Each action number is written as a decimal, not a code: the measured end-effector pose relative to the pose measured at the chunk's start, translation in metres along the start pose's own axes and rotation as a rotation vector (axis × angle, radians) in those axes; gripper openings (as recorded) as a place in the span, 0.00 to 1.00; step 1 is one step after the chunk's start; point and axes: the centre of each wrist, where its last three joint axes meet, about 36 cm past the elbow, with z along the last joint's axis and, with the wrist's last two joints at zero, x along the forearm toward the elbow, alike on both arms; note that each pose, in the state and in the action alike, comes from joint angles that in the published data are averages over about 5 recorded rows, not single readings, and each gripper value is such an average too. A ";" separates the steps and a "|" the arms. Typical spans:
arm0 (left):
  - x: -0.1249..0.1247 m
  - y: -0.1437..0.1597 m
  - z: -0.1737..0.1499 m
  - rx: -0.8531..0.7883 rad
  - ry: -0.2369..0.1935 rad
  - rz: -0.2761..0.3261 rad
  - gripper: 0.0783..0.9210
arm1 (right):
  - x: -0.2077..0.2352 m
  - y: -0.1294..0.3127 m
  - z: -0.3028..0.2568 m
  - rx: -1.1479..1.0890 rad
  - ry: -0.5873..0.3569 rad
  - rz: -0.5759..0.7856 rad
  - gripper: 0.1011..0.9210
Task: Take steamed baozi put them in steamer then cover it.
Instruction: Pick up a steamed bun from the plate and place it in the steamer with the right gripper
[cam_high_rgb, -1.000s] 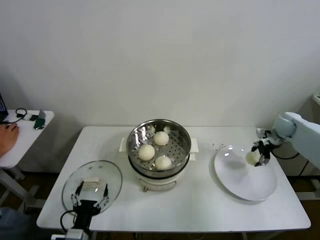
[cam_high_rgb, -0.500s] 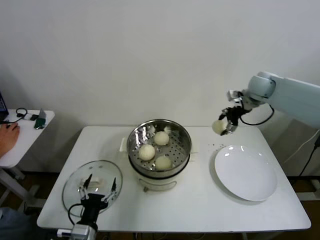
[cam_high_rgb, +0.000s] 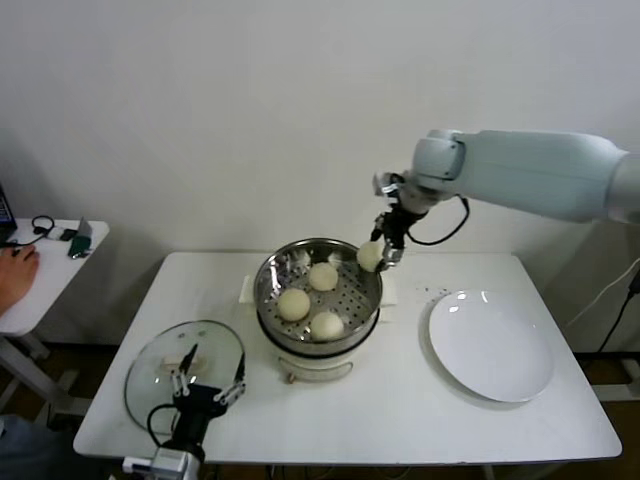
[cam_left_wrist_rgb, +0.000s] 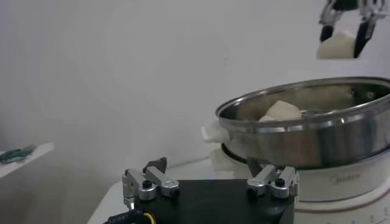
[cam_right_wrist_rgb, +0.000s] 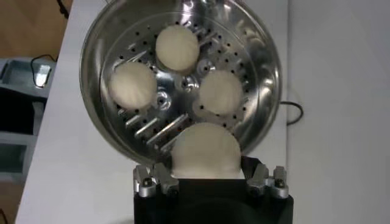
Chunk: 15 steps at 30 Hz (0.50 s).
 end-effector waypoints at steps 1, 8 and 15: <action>0.000 0.000 0.000 0.000 0.000 0.002 0.88 | -0.005 0.000 -0.005 0.004 0.004 -0.007 0.76; -0.001 0.002 0.004 0.004 0.006 0.006 0.88 | -0.039 0.001 -0.030 0.031 0.039 -0.049 0.76; -0.002 0.002 0.008 0.013 0.014 0.011 0.88 | -0.063 0.004 -0.037 0.054 0.071 -0.070 0.76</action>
